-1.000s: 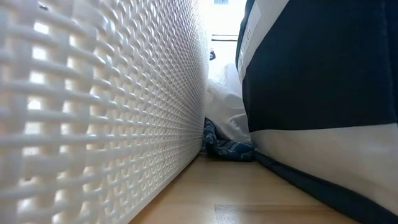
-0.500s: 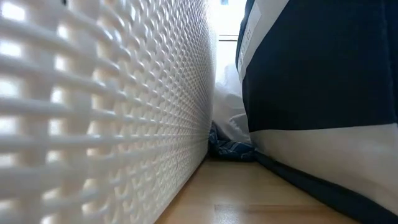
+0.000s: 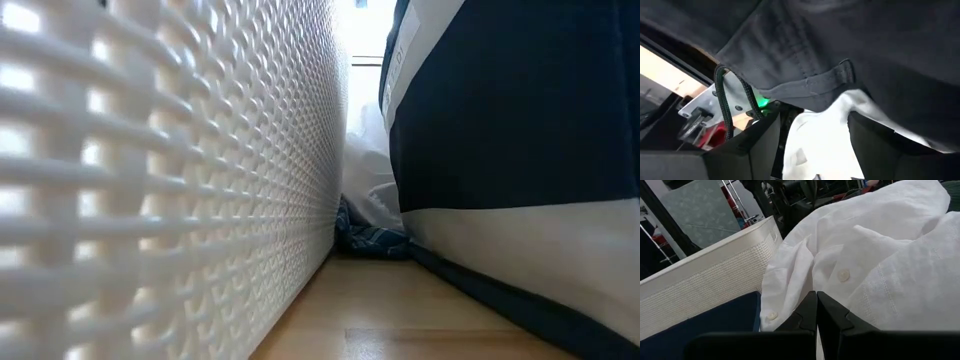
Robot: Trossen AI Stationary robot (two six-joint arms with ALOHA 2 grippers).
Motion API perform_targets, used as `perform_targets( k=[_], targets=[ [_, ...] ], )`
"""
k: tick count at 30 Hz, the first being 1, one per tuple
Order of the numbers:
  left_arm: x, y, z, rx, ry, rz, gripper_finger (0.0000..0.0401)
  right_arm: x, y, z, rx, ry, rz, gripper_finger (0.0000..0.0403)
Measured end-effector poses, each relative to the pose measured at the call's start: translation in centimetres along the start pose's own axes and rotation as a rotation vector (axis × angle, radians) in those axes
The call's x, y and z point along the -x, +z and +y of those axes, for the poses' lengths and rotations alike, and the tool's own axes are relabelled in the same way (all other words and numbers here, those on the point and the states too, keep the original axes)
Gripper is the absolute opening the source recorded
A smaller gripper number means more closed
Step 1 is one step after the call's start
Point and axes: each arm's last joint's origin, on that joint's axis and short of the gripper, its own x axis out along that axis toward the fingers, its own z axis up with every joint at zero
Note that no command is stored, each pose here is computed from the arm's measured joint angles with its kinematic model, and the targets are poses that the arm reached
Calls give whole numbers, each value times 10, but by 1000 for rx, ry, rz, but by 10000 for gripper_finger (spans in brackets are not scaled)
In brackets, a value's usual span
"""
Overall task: Sort clothes
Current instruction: Put the white pants into the white laundry bin
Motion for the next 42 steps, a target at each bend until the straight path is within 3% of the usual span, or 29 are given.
perform_targets(
  k=[3,7,9,16,19,22,26,31,36,42],
  targets=[
    [-1,-1,-7,-21,-25,45,216,0,0,0,0,0,0,0],
    [3,-3,-20,-84,-223,57,198,0,0,0,0,1,0,0],
    [4,-3,-25,-93,-265,50,187,0,0,0,0,1,0,0],
    [3,-5,-29,-108,-190,13,152,0,0,0,0,1,0,0],
    [2,-8,-31,-151,-176,18,106,0,0,0,0,1,0,0],
    [2,-10,-31,-197,-161,35,25,0,0,0,0,1,0,0],
    [14,-17,-26,-227,-116,-1,10,0,0,0,0,1,0,0],
    [69,-33,-8,-196,-36,-226,5,0,0,0,0,1,0,0],
    [147,-62,22,-44,-26,-640,3,0,0,0,0,1,0,0],
    [235,-118,61,150,-70,-1150,1,0,0,0,0,1,0,0]
  ],
)
